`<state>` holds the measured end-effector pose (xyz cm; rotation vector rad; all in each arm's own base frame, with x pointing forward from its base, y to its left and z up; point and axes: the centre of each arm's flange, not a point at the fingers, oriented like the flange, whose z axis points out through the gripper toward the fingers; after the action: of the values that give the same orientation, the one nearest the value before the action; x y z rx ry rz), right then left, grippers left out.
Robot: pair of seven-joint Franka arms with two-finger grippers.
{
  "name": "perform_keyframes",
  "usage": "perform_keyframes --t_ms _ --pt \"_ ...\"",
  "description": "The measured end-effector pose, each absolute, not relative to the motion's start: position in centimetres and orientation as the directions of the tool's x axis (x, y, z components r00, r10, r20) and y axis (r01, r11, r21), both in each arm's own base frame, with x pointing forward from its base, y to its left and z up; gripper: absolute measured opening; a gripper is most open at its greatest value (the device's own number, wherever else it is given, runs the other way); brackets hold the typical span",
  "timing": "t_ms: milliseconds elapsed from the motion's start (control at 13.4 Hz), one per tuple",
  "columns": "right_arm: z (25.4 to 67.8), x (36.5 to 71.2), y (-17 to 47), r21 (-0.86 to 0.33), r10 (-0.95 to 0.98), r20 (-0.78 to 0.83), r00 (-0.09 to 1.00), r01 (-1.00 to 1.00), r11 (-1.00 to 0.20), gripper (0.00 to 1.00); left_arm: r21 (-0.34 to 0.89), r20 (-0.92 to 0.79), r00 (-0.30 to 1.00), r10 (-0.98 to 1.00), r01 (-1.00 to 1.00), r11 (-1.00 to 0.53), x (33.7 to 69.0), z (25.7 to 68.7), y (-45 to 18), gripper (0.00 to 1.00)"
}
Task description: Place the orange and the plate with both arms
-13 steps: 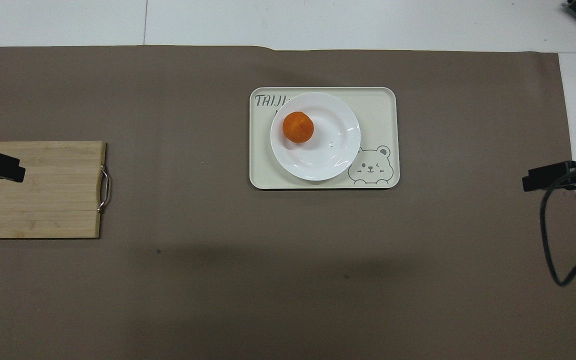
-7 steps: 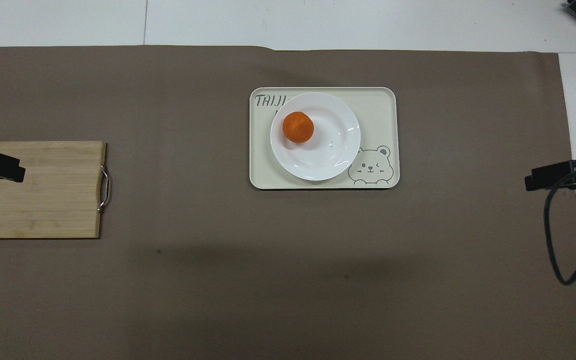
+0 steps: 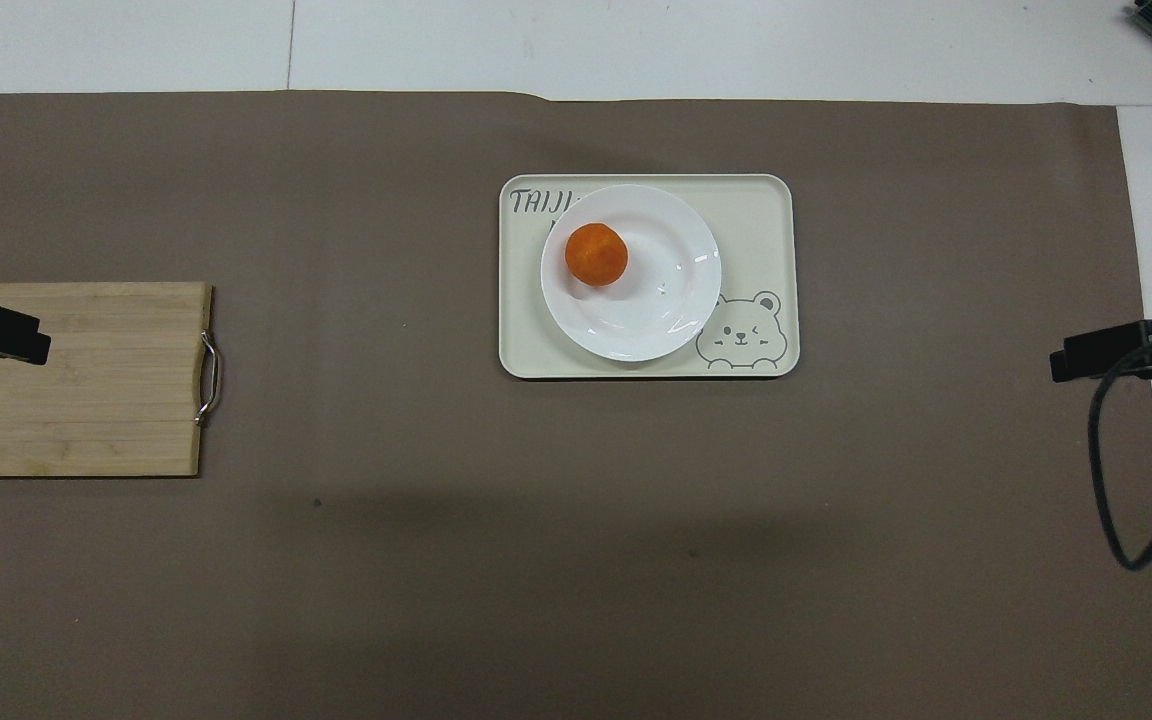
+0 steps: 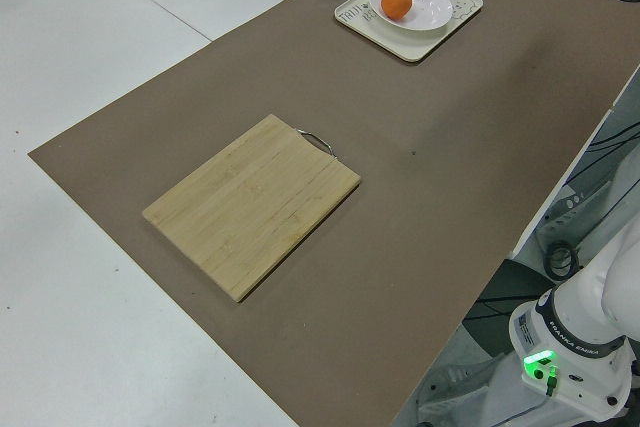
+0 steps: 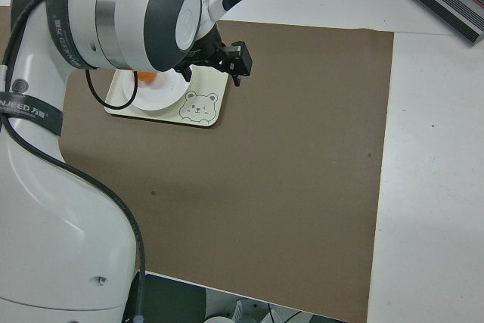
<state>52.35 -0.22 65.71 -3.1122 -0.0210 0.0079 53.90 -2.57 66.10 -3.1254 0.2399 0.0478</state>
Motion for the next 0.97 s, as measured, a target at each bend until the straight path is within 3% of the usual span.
perform_keyframes --t_ms 298,970 --pt "65.7 52.4 -0.2 -0.029 0.014 -0.005 1.000 0.013 -0.999 1.00 -0.004 -0.030 0.984 -0.174 -0.174 -0.985 53.8 66.1 -3.9 1.00" --pt "65.7 52.4 -0.2 -0.029 0.014 -0.005 1.000 0.013 -0.999 1.00 -0.001 0.087 0.970 -0.229 -0.229 -0.973 53.3 66.8 -14.5 1.00"
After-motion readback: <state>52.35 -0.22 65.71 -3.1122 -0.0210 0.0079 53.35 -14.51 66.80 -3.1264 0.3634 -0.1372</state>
